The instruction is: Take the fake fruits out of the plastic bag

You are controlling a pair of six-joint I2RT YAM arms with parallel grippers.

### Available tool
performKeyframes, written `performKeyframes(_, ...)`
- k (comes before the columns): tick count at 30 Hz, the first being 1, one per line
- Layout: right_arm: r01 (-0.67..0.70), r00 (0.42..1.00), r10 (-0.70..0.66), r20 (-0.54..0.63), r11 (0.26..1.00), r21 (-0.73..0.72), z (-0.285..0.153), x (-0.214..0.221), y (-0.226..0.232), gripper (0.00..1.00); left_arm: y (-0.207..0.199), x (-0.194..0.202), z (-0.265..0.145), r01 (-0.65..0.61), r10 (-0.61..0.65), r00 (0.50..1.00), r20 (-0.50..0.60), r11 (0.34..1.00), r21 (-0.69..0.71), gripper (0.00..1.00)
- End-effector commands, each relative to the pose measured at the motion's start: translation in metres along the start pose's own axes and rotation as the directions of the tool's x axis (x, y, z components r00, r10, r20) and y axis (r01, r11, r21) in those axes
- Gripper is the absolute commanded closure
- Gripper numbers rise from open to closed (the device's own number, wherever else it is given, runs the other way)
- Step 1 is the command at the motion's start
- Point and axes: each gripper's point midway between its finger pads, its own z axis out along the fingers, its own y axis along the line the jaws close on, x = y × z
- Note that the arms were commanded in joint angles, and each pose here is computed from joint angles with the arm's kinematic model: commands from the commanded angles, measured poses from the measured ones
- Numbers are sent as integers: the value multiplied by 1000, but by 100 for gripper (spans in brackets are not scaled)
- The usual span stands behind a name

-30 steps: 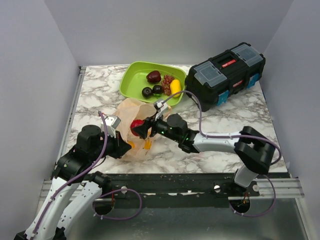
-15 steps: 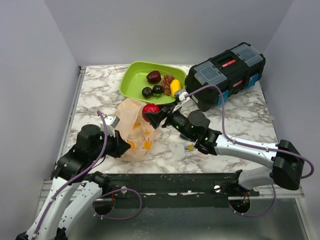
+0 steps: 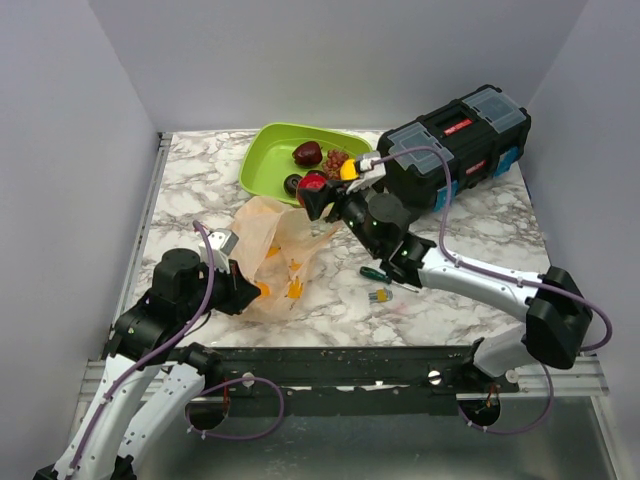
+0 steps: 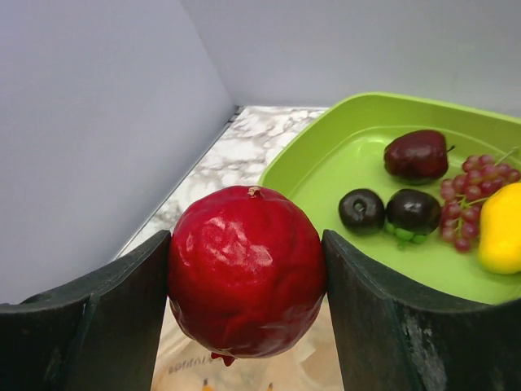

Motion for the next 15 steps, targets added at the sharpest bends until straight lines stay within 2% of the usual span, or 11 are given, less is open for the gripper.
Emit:
performKeyframes(1, -8, 1000, 6, 16, 992, 129, 28, -9, -27, 99, 2, 0, -2, 8, -8, 1000, 13, 1000, -9, 100)
performKeyframes(8, -15, 1000, 14, 8, 982, 186, 83, -16, -51, 99, 1, 1, -2, 5, -5, 1000, 10, 1000, -1, 100)
performKeyframes(15, 11, 999, -2, -33, 962, 274, 136, 9, -82, 99, 0, -1, -5, -1, 1, 999, 34, 1000, 1, 100)
